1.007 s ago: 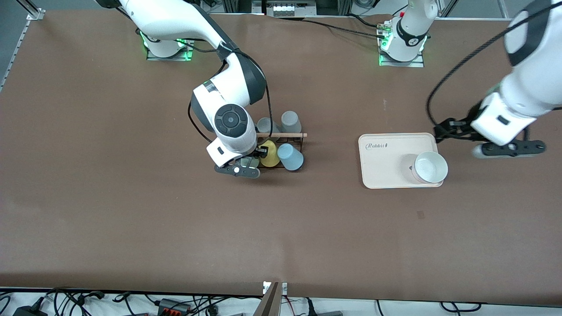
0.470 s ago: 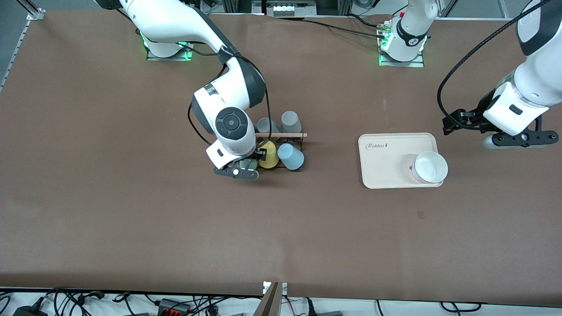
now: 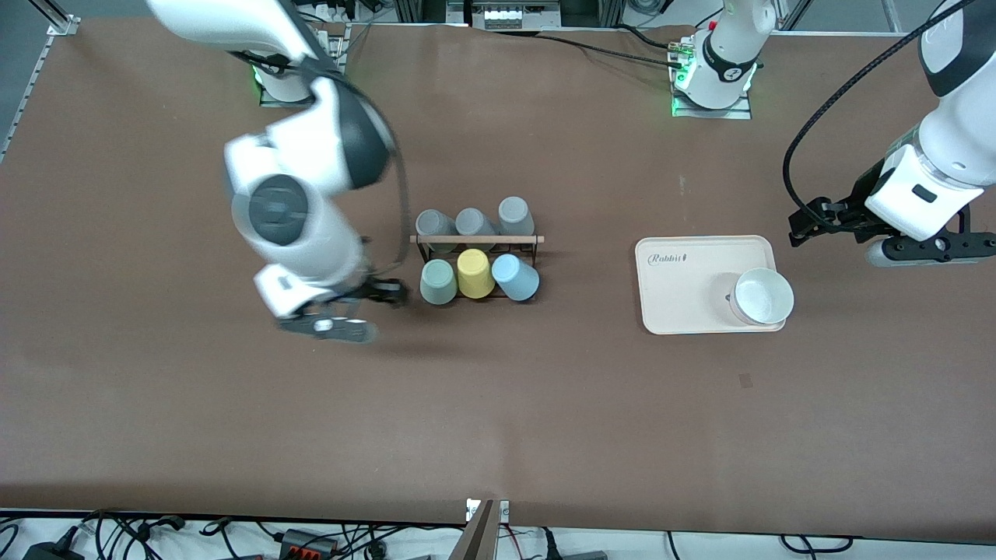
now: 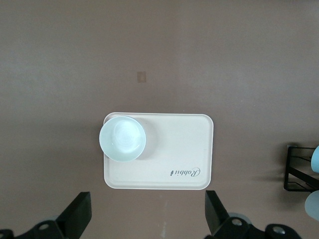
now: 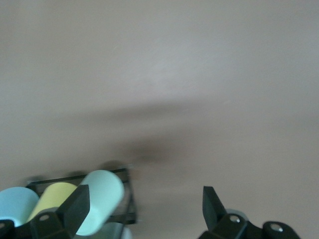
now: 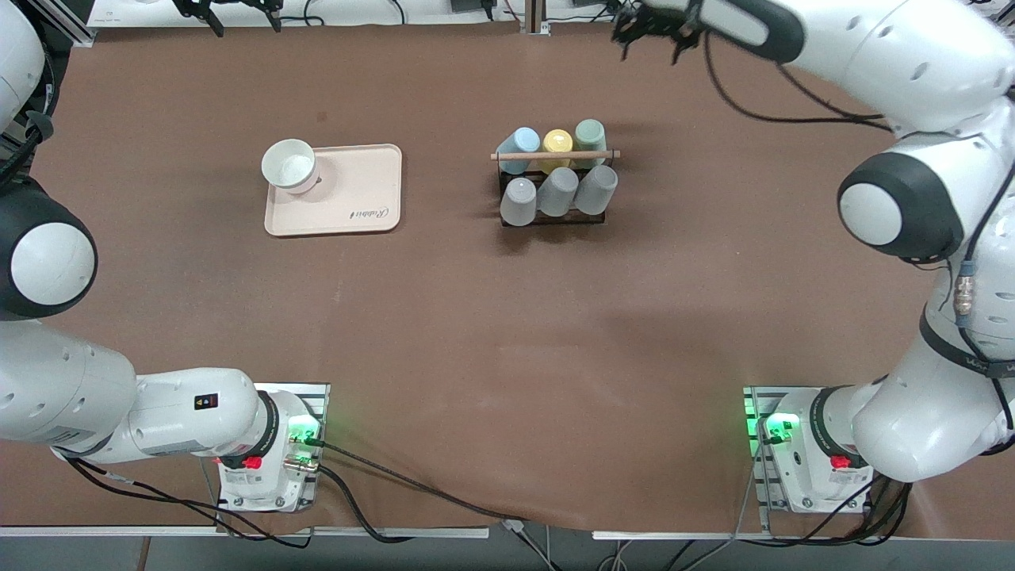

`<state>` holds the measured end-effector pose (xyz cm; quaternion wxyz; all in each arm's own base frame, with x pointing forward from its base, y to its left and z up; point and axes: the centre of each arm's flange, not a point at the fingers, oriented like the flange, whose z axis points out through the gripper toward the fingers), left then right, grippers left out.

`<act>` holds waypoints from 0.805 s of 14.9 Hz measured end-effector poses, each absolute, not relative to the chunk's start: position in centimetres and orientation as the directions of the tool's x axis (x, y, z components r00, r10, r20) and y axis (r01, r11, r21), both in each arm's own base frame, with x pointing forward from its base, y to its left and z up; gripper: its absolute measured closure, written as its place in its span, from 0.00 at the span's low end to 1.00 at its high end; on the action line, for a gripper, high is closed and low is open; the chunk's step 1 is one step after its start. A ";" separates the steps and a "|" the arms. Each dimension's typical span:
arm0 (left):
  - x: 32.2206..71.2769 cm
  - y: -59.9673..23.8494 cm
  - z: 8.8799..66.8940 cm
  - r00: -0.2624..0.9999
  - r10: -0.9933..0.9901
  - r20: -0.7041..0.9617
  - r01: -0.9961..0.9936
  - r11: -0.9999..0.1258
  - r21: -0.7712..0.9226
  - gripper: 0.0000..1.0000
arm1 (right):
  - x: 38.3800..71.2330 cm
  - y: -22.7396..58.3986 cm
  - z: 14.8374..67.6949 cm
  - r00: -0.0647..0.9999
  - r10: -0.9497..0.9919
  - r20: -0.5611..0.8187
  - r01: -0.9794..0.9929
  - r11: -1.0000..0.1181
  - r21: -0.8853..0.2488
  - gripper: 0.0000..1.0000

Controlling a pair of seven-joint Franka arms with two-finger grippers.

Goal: Hang scattered cups on rack with three cups

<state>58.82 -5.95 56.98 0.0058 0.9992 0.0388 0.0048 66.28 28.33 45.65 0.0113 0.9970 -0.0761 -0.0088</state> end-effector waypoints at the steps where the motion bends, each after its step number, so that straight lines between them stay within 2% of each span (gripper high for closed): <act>1: 58.7 -6.0 57.1 0.997 0.077 0.009 0.077 -0.997 0.011 0.00 | 66.9 25.5 47.3 0.986 -0.166 -0.022 -0.166 -0.986 0.028 0.00; 5: 58.4 -5.6 57.3 0.997 0.080 -0.006 0.080 -0.997 0.006 0.00 | 68.0 16.3 52.0 0.983 -0.181 -0.015 -0.181 -0.983 0.020 0.00; 12: 58.5 -4.4 57.3 0.998 0.065 -0.007 0.065 -0.998 0.006 0.00 | 66.8 5.6 56.0 0.993 -0.109 -0.045 -0.108 -0.994 0.024 0.00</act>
